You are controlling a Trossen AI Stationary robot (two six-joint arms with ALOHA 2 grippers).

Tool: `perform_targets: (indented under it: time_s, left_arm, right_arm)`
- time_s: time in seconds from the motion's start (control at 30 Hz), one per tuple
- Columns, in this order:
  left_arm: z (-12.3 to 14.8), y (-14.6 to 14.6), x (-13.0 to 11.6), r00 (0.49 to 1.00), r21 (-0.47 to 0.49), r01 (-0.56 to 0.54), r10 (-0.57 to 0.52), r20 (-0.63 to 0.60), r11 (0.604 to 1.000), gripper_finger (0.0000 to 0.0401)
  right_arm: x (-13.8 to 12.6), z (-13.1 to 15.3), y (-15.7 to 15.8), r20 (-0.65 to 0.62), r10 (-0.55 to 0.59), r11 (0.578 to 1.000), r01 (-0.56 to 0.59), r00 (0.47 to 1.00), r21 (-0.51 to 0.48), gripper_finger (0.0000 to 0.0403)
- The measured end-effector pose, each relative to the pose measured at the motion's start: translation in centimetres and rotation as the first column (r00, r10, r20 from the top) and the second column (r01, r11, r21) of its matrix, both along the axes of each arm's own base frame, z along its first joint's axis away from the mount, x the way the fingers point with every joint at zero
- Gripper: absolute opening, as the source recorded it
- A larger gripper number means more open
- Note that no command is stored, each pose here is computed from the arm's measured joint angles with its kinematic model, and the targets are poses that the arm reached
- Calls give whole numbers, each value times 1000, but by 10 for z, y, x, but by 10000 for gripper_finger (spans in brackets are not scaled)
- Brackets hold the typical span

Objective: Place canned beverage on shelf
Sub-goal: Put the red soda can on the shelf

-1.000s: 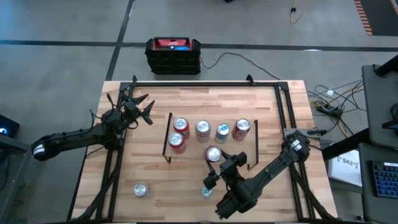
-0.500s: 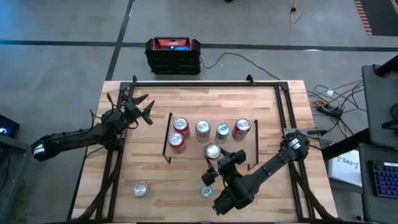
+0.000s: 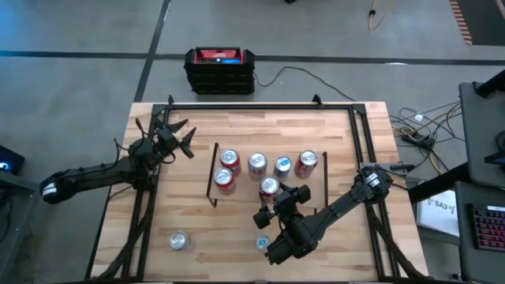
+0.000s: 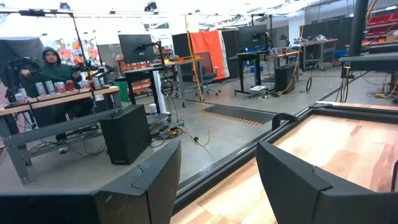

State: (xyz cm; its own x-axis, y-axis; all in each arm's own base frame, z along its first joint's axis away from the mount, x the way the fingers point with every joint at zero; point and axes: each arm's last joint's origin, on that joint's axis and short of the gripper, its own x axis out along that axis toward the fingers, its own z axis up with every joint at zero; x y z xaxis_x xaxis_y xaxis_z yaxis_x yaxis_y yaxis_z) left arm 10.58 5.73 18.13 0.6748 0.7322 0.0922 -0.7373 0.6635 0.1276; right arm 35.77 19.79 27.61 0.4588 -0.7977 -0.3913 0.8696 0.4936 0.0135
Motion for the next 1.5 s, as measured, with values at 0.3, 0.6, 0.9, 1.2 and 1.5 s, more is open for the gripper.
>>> perform_targets:
  time_s: [0.3,0.6,0.9,1.2,1.5]
  left_arm:
    - [0,0,0,1000,0,0,0,0,1000,195]
    - [0,0,0,1000,0,0,0,0,1000,195]
    - [0,0,0,1000,0,0,0,0,1000,195]
    - [0,0,0,1000,0,0,0,0,1000,195]
    - [0,0,0,1000,0,0,0,0,1000,195]
  right_arm:
    - [-2,1,5,2,10,1000,-10,1000,28,328]
    - [-5,2,10,20,30,1000,-30,999,-7,350]
    - [-6,3,12,31,42,999,-41,999,-35,354]
    - [-12,5,23,61,82,993,-76,995,-85,370]
    - [-15,7,27,96,108,984,-93,989,-151,385]
